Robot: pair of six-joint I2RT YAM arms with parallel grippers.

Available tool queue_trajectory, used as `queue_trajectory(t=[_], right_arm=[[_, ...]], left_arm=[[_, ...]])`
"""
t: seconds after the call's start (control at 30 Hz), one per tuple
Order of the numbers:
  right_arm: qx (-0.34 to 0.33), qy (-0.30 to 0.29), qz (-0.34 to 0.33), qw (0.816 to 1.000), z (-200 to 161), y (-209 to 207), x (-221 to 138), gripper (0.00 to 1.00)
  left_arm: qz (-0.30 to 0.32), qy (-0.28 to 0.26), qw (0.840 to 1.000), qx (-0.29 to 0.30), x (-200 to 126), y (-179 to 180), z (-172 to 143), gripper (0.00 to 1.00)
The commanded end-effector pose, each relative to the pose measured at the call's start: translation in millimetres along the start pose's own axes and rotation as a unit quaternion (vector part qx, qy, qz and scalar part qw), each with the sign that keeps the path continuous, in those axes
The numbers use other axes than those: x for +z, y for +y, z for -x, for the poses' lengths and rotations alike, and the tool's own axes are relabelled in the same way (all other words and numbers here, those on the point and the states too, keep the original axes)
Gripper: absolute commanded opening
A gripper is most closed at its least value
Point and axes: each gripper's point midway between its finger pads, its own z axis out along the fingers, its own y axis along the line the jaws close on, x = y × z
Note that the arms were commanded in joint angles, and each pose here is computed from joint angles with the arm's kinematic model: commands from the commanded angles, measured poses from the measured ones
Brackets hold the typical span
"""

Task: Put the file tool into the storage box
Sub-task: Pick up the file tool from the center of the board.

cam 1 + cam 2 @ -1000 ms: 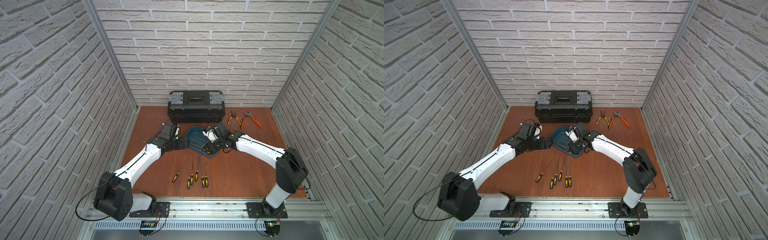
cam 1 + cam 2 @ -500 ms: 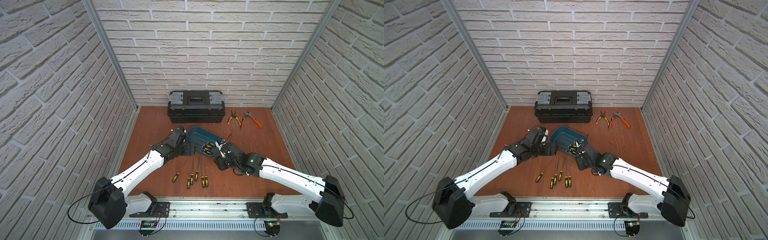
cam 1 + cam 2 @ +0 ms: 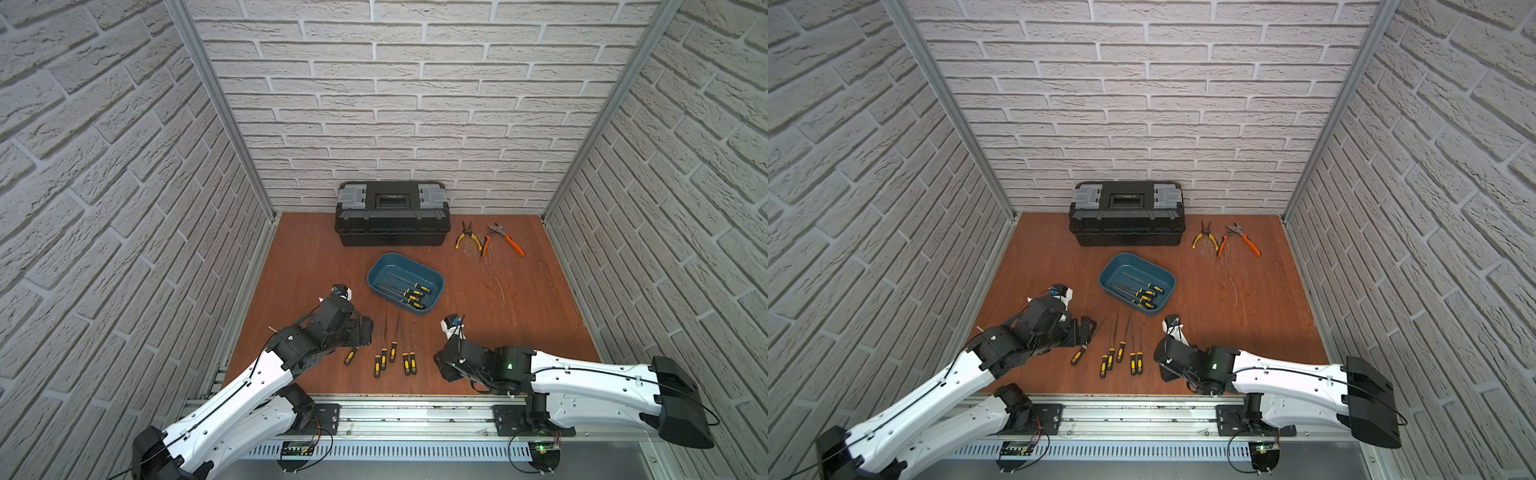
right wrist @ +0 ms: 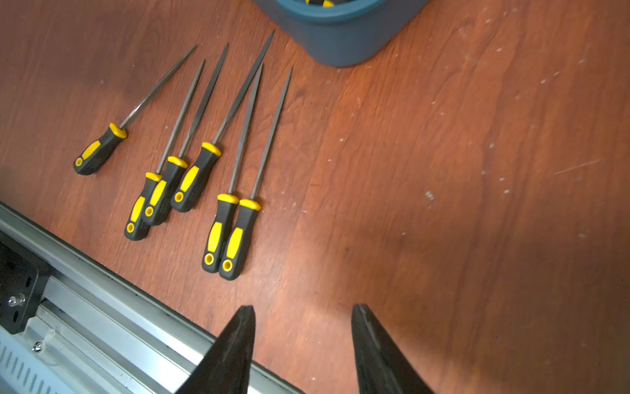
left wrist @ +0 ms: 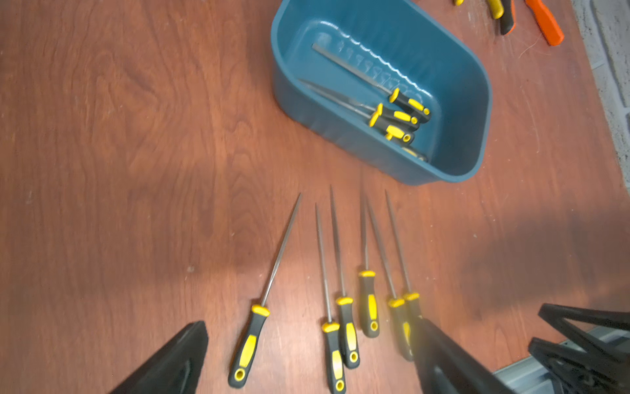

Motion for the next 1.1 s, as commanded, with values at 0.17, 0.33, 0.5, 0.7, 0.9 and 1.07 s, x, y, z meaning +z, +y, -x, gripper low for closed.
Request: queue_trajectory(t=[0.17, 0.33, 0.5, 0.7, 0.9, 1.07], right_arm=[[0.012, 0.006, -0.018, 1.0, -4, 38, 29, 0.5], [0.011, 0.004, -0.003, 1.0, -4, 47, 37, 0.49], [0.001, 0.009, -0.016, 1.0, -5, 50, 45, 0.49], [-0.005, 0.023, -0.033, 0.999, -11, 53, 60, 0.49], [-0.007, 0.03, -0.072, 0.997, -16, 40, 65, 0.47], [0.004, 0.029, -0.089, 0.996, -25, 20, 63, 0.46]], left_arm=[[0.01, 0.008, 1.0, -0.006, -1, 6, -7, 0.98], [0.004, -0.013, 1.0, -0.008, -9, 3, 2, 0.98], [0.002, -0.015, 1.0, -0.007, -10, 3, 2, 0.98], [0.002, -0.009, 1.0, -0.007, -7, 1, 2, 0.98], [-0.004, -0.007, 1.0, 0.007, -1, -7, 9, 0.98], [0.005, 0.002, 1.0, 0.024, 7, -14, 17, 0.98]])
